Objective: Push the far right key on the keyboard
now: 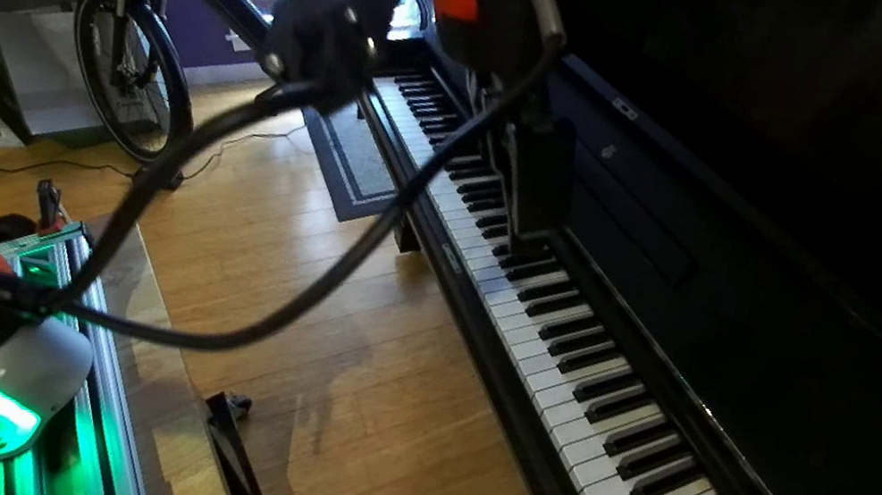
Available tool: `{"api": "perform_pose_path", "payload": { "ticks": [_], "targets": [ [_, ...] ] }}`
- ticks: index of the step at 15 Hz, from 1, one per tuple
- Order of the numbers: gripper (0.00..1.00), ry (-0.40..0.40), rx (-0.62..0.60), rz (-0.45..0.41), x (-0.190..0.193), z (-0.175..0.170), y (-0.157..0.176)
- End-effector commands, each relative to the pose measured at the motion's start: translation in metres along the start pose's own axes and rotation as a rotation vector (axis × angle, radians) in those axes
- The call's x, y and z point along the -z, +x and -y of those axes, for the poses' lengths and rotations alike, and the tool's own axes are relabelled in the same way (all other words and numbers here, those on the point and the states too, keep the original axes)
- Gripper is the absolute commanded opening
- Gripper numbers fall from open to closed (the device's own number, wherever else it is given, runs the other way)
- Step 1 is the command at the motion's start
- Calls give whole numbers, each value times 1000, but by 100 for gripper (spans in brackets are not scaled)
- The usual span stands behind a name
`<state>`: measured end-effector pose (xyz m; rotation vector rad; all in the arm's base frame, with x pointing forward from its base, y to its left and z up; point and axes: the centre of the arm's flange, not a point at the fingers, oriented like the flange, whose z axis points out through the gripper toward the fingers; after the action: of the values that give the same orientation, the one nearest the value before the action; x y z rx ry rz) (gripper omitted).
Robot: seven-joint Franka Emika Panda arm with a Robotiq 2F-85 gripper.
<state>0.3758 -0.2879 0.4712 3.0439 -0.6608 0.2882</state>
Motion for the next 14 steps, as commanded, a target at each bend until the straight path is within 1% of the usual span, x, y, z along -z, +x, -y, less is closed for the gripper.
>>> {"api": "perform_pose_path", "payload": {
  "ticks": [1,3,4,5,6,7,9,10,12,14],
  "targets": [
    [100,-114,-107,93,-33,-25,31],
    [100,-146,-154,111,-51,-34,43],
    [75,-154,-169,103,-60,-37,51],
    [74,-162,-167,96,-68,-39,58],
    [68,-165,-181,104,-76,-40,64],
    [58,-166,-187,107,-83,-44,70],
    [44,-149,-175,140,-98,-54,86],
    [34,-149,-183,144,-103,-58,90],
    [19,-159,-205,125,-114,-71,101],
    [6,-156,-192,101,-124,-85,110]
  ]
}}
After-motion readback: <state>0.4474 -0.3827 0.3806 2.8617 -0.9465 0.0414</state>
